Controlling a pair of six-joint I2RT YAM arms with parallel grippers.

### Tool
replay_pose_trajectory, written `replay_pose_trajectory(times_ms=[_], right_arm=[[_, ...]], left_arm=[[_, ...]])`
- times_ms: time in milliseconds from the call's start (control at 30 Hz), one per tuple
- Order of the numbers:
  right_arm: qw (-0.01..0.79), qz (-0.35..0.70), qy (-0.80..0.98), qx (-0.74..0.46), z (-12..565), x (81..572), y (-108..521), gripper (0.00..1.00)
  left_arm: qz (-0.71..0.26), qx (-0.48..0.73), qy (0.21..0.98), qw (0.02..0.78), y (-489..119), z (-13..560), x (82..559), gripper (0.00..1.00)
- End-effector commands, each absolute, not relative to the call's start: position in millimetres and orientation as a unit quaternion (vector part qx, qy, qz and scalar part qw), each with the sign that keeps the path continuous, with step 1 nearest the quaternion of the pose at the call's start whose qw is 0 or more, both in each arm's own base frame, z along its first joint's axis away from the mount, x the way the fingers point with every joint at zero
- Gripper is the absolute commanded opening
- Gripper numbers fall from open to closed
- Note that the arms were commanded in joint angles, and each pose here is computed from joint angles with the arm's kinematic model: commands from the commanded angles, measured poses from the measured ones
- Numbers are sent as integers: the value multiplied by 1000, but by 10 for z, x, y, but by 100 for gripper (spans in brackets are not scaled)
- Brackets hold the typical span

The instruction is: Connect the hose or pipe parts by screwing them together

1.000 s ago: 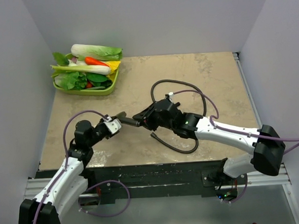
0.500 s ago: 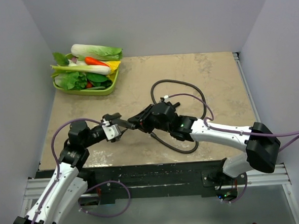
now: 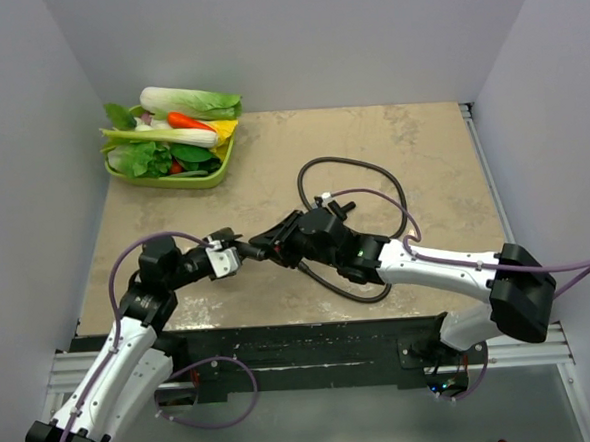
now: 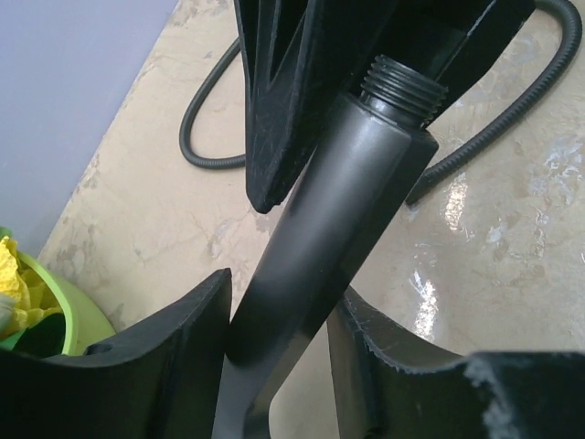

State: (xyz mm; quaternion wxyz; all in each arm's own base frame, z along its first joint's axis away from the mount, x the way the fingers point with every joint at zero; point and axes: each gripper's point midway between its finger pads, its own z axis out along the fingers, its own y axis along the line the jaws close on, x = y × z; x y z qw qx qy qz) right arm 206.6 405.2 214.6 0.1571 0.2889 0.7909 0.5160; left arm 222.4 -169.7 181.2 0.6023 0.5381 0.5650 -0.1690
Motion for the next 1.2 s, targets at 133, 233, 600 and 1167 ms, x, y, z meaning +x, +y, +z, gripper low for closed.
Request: replay_pose_trajectory(times_ms=[133, 233, 600, 1167], right_arm=[[142, 605, 732, 279, 2728, 1962, 4200, 0], [147, 608, 728, 280, 2803, 1950, 4151, 0], [152, 609, 725, 284, 2847, 1844, 4006, 0], [326, 433, 819, 187, 2691, 2119, 3166, 85]], left_arm=[[-134, 562, 532, 619, -1681, 1938, 2240, 62], [-106, 569, 532, 618, -1608, 1847, 2253, 70], [-60, 574, 530, 621, -1523, 1760, 2373, 57], [-23, 587, 509, 628, -1459, 1790, 2368, 0]])
